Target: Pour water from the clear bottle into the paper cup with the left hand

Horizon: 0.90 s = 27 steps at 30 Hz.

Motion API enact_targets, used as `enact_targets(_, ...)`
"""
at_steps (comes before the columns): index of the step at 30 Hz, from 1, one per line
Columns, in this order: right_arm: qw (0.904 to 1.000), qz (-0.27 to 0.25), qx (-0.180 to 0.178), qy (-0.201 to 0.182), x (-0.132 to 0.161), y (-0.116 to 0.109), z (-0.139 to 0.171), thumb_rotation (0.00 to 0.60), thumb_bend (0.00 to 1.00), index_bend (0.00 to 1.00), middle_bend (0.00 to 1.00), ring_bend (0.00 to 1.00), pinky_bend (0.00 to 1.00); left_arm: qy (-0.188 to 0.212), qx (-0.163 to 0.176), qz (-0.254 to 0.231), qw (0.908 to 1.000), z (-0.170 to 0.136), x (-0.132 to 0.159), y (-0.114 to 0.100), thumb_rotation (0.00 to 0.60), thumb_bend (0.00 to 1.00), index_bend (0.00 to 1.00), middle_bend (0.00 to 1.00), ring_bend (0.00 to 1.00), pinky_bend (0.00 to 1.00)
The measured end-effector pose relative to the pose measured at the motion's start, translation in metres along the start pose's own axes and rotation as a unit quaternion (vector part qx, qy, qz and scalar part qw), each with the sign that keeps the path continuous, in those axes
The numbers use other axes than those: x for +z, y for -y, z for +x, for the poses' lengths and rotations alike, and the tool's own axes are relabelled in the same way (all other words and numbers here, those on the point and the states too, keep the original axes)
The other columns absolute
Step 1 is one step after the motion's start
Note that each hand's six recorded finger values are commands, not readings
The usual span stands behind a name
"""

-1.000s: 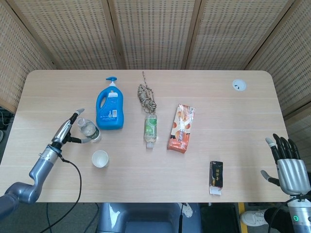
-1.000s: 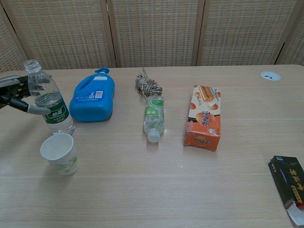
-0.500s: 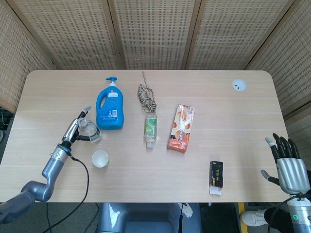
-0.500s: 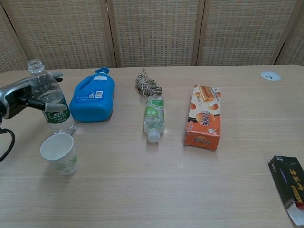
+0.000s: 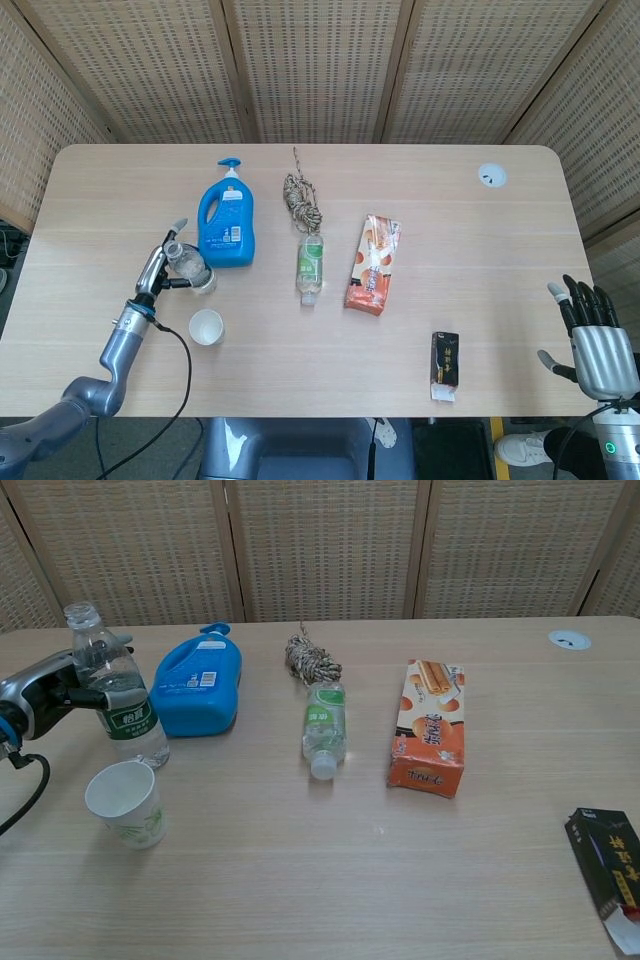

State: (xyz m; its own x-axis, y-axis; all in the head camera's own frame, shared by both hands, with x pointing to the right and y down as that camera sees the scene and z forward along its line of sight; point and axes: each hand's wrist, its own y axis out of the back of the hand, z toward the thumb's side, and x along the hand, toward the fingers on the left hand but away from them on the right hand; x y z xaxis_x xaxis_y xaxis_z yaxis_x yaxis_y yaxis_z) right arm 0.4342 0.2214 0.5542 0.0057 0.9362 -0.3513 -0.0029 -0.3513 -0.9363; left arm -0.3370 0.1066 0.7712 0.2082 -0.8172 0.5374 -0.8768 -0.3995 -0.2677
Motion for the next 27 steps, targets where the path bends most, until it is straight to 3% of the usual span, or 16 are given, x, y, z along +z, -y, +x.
enact_targets(5, 1.0000, 0.000, 0.001, 0.000, 0.000, 0.000, 0.000, 0.600, 0.00, 0.07, 0.00, 0.00, 0.00, 0.003, 0.007, -0.010, 0.9999, 0.000, 0.001, -0.001, 0.600, 0.41, 0.69, 0.49, 0.41, 0.47)
enact_targets(17, 1.0000, 0.001, 0.001, 0.000, 0.001, 0.001, 0.000, 0.600, 0.00, 0.07, 0.00, 0.00, 0.00, 0.020, 0.015, -0.015, 0.9996, 0.000, 0.014, -0.015, 0.600, 0.43, 0.70, 0.49, 0.41, 0.48)
enact_targets(23, 1.0000, -0.001, -0.001, -0.003, 0.002, -0.001, 0.001, 0.600, 0.00, 0.07, 0.00, 0.00, 0.00, 0.049, 0.010, 0.028, 0.9983, -0.002, 0.037, -0.037, 0.600, 0.43, 0.70, 0.50, 0.41, 0.48)
enact_targets(27, 1.0000, -0.002, -0.002, -0.005, 0.003, -0.002, 0.002, 0.600, 0.00, 0.07, 0.00, 0.00, 0.00, 0.064, -0.002, 0.101, 0.9929, -0.007, 0.054, -0.056, 0.600, 0.43, 0.70, 0.50, 0.41, 0.49)
